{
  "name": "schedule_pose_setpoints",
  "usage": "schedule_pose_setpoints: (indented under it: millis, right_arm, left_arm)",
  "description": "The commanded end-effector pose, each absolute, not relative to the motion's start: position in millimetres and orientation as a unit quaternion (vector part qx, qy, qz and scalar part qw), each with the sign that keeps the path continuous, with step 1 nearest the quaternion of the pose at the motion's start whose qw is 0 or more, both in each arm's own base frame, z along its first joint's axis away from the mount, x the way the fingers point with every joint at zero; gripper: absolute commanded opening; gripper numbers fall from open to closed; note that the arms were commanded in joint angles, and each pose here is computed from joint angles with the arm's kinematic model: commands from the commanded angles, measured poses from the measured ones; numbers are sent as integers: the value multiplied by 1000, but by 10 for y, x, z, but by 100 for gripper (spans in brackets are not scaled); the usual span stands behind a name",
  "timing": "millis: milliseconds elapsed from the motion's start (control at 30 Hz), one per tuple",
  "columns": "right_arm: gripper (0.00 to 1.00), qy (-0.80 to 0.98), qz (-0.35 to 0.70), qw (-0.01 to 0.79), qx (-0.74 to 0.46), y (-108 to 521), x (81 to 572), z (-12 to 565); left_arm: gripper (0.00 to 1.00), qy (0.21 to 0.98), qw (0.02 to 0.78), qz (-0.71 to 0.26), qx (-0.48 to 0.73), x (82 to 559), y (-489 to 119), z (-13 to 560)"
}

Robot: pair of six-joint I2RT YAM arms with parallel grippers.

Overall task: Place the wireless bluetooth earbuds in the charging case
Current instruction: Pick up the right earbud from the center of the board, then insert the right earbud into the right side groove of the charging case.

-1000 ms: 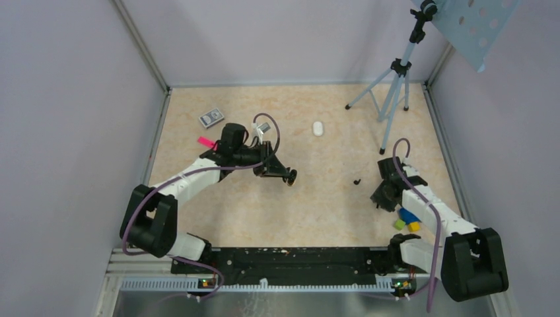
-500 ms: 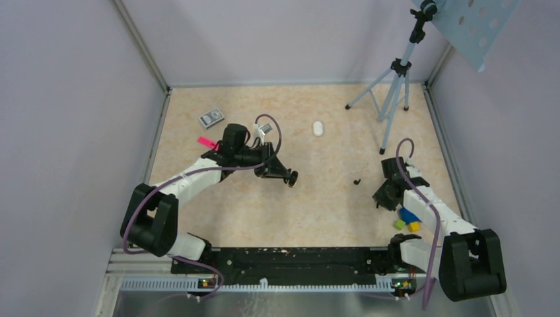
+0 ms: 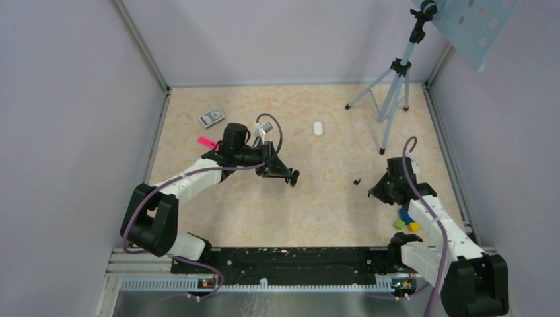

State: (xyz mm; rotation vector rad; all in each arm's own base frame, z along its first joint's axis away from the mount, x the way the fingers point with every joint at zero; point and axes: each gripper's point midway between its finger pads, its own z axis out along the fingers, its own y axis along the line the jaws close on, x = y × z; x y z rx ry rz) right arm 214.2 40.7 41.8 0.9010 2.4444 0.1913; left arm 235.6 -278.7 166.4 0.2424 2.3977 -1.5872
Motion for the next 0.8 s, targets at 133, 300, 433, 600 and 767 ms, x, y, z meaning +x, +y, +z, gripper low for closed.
schedule_pose_setpoints:
  millis: [133, 300, 433, 600, 767]
  right_arm:
    - [0, 823, 360, 407, 165, 1325, 2653, 1520]
    - [0, 788, 408, 459, 45, 1884, 2548, 2112]
    - [0, 757, 447, 476, 12, 2166, 2486, 2378]
    - [0, 749, 457, 478, -40, 2445, 2416, 2506]
    - [0, 739, 451, 491, -97, 2638, 2328, 2649]
  left_arm:
    - [0, 777, 140, -596, 145, 2316, -2931, 1954]
    - [0, 763, 121, -621, 133, 2286, -2966, 1999]
    - [0, 767, 129, -616, 123, 2319, -2961, 2011]
    - [0, 782, 141, -598, 102, 2373, -2940, 2026]
    - [0, 793, 147, -584, 89, 2412, -2922, 2019]
